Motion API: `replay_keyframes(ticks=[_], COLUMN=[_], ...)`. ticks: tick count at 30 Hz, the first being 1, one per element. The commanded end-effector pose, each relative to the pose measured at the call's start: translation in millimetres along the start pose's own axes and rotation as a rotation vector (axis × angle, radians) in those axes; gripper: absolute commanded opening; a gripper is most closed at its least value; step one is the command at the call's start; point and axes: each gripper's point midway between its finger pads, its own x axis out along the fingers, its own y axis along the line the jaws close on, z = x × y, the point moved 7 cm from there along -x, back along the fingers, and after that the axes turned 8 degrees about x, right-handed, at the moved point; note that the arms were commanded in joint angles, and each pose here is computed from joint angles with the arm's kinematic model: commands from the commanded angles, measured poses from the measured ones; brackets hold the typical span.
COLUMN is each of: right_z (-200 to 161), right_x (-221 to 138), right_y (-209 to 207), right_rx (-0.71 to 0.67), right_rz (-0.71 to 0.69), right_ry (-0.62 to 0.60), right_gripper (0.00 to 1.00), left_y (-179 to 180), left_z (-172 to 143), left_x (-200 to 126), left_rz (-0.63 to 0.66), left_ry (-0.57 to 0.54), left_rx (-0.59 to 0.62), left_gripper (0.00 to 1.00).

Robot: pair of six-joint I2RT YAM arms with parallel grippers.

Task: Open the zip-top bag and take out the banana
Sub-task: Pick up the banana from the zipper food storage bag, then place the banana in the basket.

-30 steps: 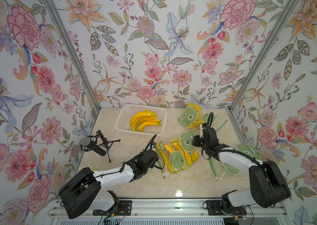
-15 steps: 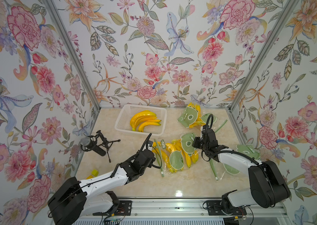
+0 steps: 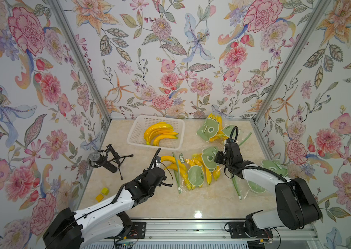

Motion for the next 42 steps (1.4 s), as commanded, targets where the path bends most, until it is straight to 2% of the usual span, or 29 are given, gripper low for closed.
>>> replay_keyframes(ticks=[1,9,14,17,21,28,34,36,39,42], right_z=[0,2,2,2,1,0,-1,-2,-3,-3], right_x=[-4,-7,-9,-10,-12,-14,-15,-16,-17,-17], right_y=[-11,-17,-16,-15,-14,-12,-11,-11,-12,-12], right_rx=[0.027,0.04,0.041,0.042,0.041,0.038,0.035,0.035,0.033,0.032], right_rz=[-0.039,-0.044,-0.033,-0.027,-0.022,-0.003,0.01,0.012,0.014,0.016], right_ry=[-0.011,-0.019,-0.017,-0.018,-0.019,-0.015,-0.014,-0.013,-0.015,-0.014], right_gripper=[0.0,0.0,0.0,0.0,0.0,0.0,0.0,0.0,0.0,0.0], left_y=[21,56,75,80,76,75,69,69,66,66], left_z=[-3,15,44,66,92,114,115,118,105,100], left_x=[-4,-28,-49,-47,-21,55,108,116,143,153], left_rz=[0.095,0.15,0.174,0.155,0.126,0.084,0.085,0.086,0.104,0.11], left_ry=[0.038,-0.01,-0.117,-0.163,-0.162,-0.073,0.004,0.012,0.095,0.115], left_rx=[-0.064,-0.207,-0.278,-0.299,-0.307,-0.368,-0.36,-0.363,-0.359,-0.377], left_gripper=[0.01,0.01,0.01,0.01,0.01,0.02,0.03,0.03,0.04,0.11])
